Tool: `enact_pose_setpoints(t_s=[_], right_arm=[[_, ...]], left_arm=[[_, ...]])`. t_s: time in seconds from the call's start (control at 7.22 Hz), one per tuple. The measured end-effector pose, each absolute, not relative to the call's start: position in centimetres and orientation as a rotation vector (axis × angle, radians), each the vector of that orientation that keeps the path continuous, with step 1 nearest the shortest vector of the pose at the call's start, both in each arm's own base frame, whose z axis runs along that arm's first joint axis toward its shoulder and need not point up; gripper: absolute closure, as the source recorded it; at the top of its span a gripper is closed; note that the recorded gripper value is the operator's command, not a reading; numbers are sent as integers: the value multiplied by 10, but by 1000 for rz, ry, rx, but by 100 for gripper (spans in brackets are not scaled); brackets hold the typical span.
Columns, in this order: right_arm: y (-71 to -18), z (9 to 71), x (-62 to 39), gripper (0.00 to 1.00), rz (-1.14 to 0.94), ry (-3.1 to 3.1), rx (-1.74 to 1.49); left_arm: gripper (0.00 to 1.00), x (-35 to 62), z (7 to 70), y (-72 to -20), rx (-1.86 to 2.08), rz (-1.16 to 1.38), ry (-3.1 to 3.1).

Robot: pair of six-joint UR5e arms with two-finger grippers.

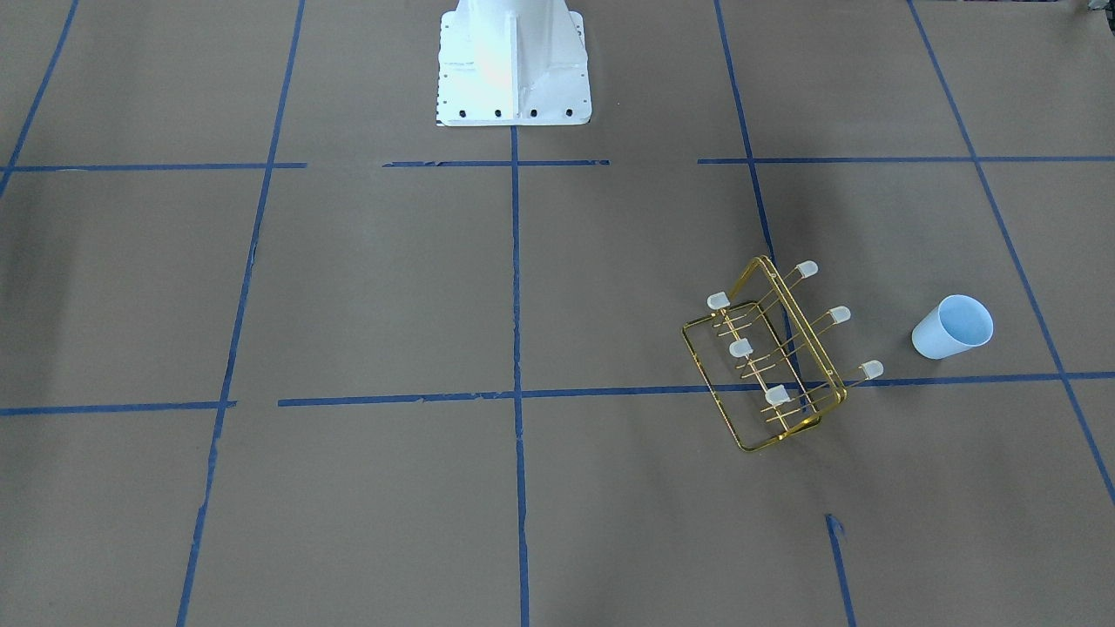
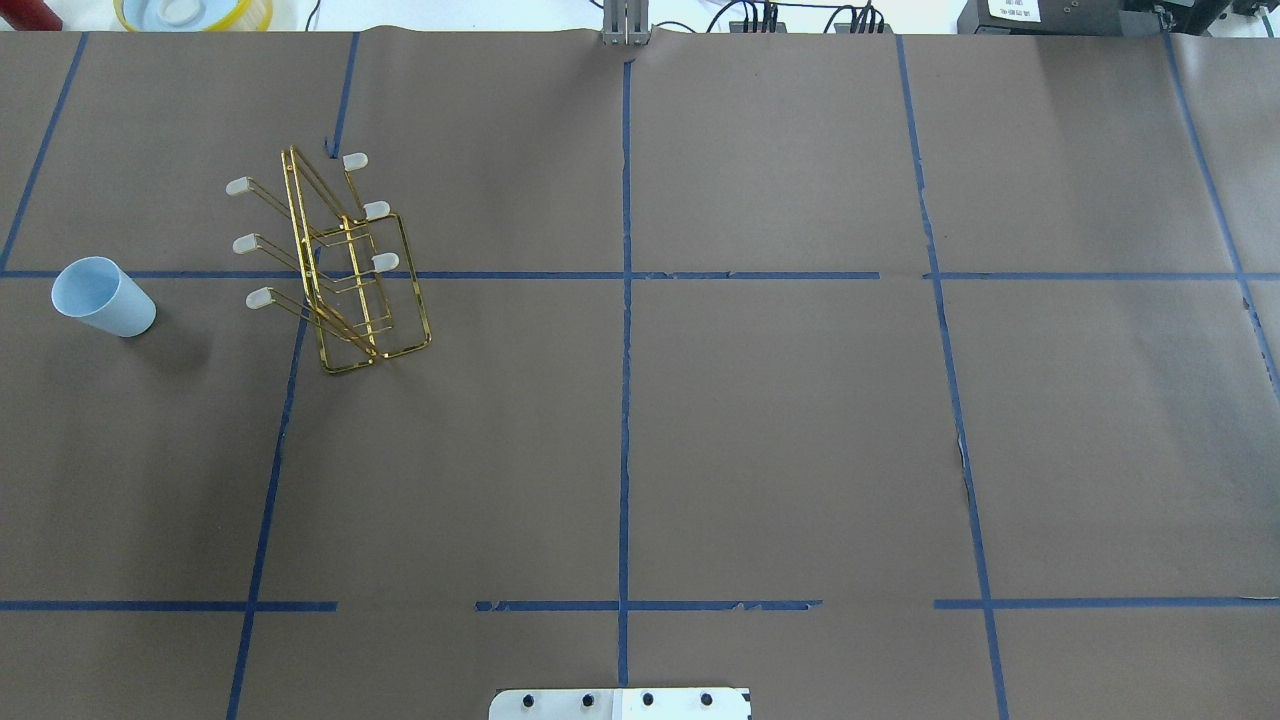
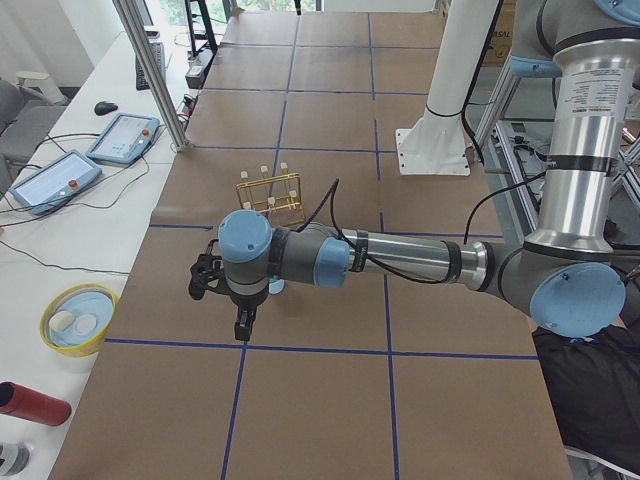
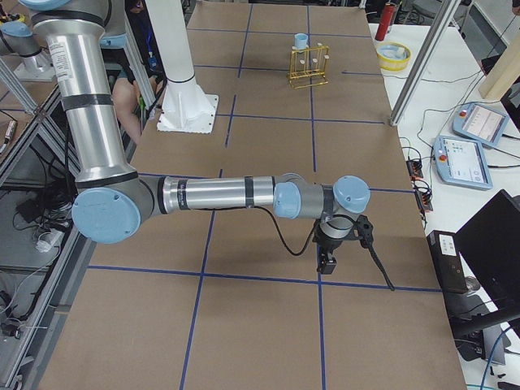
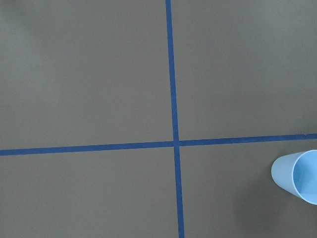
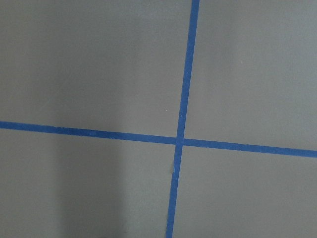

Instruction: Hang cup on cup holder

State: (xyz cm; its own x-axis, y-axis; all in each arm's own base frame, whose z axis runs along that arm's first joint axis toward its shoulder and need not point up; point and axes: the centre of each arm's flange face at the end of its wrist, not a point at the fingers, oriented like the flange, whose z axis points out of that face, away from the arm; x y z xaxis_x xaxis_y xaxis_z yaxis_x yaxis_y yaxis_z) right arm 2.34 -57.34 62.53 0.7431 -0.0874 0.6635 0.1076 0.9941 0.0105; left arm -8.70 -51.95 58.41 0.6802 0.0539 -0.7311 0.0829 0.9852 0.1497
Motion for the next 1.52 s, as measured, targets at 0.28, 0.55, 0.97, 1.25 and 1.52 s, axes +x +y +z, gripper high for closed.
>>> enact_pose_setpoints(t_s=[0.28,0.55,0.97,1.25,1.52], right_arm=[[-573,625,23,0,-107,-725,-29],[-573,625,23,0,-107,-725,-29],[-573,625,23,0,-106,-725,-29],[-573,625,23,0,-106,-725,-29],[-573,625,23,0,-107,-725,-29]], left_arm=[[0,-64,554,-521,189,-29,835],[0,-34,519,-523,222,-61,817],[0,22,479,-516,303,-146,783],[0,61,466,-508,359,-203,778],[0,97,466,-491,427,-265,790]])
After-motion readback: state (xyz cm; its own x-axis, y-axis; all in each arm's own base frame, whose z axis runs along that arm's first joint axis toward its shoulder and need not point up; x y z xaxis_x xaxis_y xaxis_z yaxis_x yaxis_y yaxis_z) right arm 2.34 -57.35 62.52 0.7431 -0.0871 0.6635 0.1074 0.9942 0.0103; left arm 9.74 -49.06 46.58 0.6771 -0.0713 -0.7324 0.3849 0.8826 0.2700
